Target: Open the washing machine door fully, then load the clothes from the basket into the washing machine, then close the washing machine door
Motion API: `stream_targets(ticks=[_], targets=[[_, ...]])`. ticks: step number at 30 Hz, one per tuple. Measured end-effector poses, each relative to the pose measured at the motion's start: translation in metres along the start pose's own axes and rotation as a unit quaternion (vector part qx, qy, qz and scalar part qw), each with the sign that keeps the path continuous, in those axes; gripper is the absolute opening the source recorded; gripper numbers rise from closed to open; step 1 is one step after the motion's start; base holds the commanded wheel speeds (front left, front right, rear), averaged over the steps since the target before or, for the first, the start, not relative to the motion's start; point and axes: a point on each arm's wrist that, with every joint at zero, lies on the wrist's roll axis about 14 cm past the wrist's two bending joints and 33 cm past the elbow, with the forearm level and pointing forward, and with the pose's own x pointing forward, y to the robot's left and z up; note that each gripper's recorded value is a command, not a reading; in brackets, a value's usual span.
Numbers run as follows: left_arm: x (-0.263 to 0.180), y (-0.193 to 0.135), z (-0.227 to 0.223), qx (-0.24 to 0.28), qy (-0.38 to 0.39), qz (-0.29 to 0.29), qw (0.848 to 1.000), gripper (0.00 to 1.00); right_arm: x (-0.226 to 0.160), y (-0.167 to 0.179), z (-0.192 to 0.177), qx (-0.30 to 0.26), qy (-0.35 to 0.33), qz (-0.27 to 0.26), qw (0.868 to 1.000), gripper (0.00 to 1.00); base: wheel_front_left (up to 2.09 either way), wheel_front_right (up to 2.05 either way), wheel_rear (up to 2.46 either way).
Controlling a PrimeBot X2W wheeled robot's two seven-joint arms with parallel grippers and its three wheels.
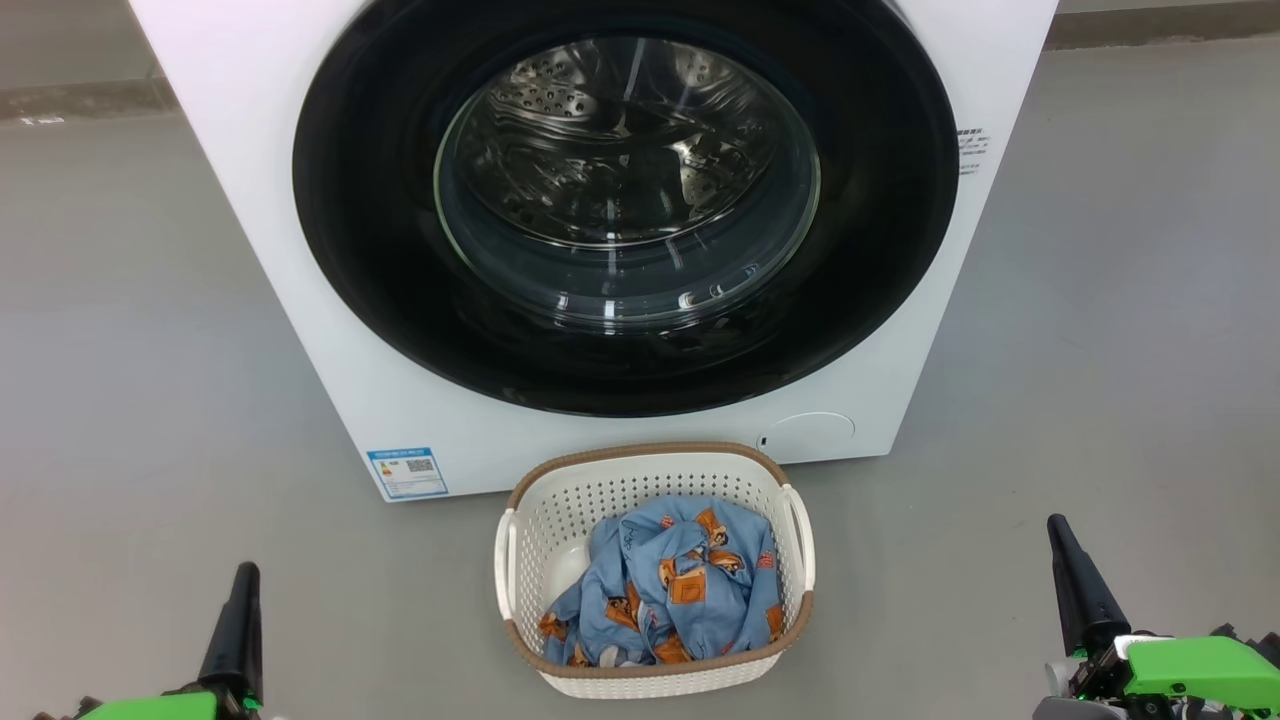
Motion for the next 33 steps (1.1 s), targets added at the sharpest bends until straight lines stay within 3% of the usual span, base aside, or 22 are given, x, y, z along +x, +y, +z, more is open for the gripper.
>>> stream_targets(ticks=[1, 2, 5, 6, 7, 11, 33], targets=[[0.0, 0.0, 0.0, 0.0, 0.0, 0.0, 1.0, 0.0, 0.0, 0.0, 0.0, 0.0, 0.0, 0.0, 1.0, 0.0, 0.0, 0.0, 0.0], [0.0, 0.0, 0.0, 0.0, 0.0, 0.0, 1.0, 1.0, 0.0, 0.0, 0.0, 0.0, 0.0, 0.0, 1.0, 1.0, 0.0, 0.0, 0.0], [-0.004, 0.014, -0.003, -0.006, 0.001, 0.02, 1.0, 1.0, -0.005, -0.015, -0.001, 0.005, -0.001, -0.022, 1.0, 1.0, 0.0, 0.0, 0.0], [-0.007, 0.021, -0.005, -0.009, 0.002, 0.031, 0.999, 0.0, -0.008, -0.022, -0.002, 0.008, -0.002, -0.032, 0.999, 0.0, 0.0, 0.0, 0.0], [-0.011, 0.029, -0.006, -0.012, 0.002, 0.042, 0.999, 1.0, -0.012, -0.03, -0.002, 0.01, -0.002, -0.044, 0.999, 1.0, 0.0, 0.0, 0.0], [-0.019, 0.044, -0.011, -0.019, 0.002, 0.065, 0.998, 1.0, -0.018, -0.043, -0.002, 0.012, -0.006, -0.063, 0.998, 1.0, 0.0, 0.0, 0.0], [-0.018, 0.043, -0.008, 0.006, -0.018, 0.063, 0.998, 1.0, -0.014, -0.032, -0.004, -0.036, -0.015, -0.048, 0.998, 1.0, 0.0, 0.0, 0.0]])
